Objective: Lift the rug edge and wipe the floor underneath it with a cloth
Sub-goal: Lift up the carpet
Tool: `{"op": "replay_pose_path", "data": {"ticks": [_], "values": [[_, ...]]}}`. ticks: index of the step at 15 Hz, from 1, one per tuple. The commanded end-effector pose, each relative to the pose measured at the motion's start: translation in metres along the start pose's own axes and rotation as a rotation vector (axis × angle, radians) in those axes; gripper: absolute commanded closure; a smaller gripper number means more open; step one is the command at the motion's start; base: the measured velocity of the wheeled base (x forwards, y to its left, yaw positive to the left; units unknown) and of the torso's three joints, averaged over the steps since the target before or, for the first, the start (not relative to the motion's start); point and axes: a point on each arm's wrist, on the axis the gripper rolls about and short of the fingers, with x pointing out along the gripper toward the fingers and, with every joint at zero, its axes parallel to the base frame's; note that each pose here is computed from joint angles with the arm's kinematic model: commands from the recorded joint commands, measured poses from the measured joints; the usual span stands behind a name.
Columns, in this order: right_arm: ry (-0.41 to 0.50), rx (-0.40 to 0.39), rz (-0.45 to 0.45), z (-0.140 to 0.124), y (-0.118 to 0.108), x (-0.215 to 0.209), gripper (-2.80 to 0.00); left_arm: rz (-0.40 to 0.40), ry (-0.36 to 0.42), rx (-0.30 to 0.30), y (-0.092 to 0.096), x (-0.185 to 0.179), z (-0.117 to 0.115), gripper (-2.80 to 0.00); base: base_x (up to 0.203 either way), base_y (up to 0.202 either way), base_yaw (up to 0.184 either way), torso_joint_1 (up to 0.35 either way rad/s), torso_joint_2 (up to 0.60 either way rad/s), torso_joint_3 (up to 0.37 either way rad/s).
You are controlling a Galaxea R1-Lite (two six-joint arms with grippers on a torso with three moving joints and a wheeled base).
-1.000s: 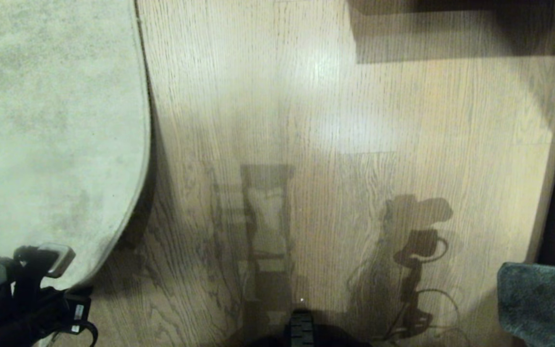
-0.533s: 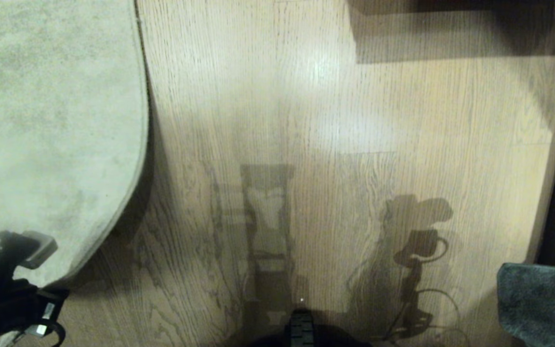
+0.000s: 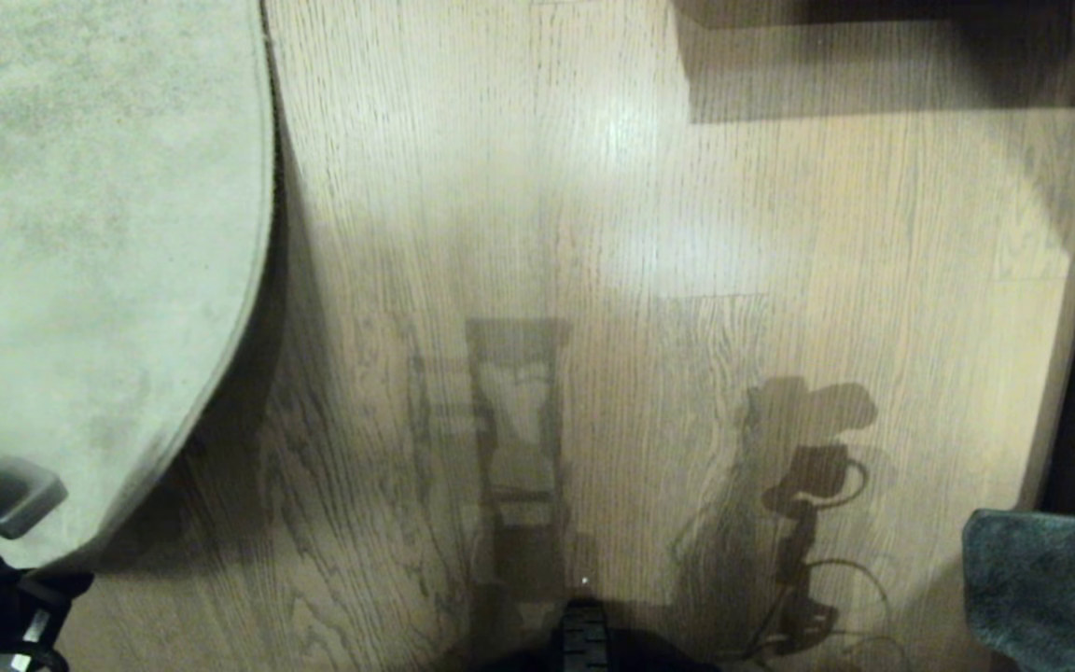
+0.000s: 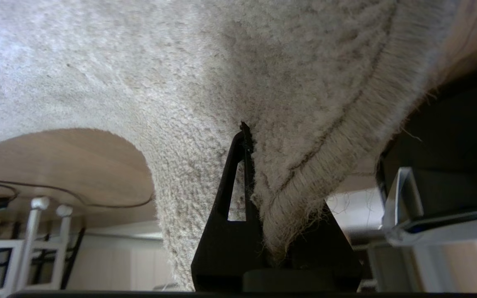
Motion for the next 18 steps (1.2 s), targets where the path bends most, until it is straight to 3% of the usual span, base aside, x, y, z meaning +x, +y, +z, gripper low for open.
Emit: {"op": "replay_pose_path", "data": {"ticks": [1, 9, 12, 18], "values": [[0.000, -0.001, 0.001, 0.0000, 0.0000, 0.0000, 0.00, 0.006, -0.006, -0.012, 0.0017, -0.0025, -0.0034, 0.00, 0.000, 0.000, 0.000, 0.000, 0.00, 0.000], [0.000, -0.001, 0.001, 0.0000, 0.0000, 0.0000, 0.00, 0.004, -0.008, -0.014, 0.0031, -0.0020, -0.0027, 0.00, 0.000, 0.000, 0.000, 0.000, 0.00, 0.000], [0.002, -0.001, 0.001, 0.0000, 0.0000, 0.0001, 0.00, -0.010, -0.019, -0.058, 0.0088, -0.0020, -0.0084, 0.00, 0.000, 0.000, 0.000, 0.000, 0.00, 0.000], [0.002, -0.001, 0.001, 0.0000, 0.0000, 0.0001, 0.00, -0.019, -0.015, -0.065, 0.0060, -0.0024, -0.0116, 0.00, 0.000, 0.000, 0.000, 0.000, 0.00, 0.000]]}}
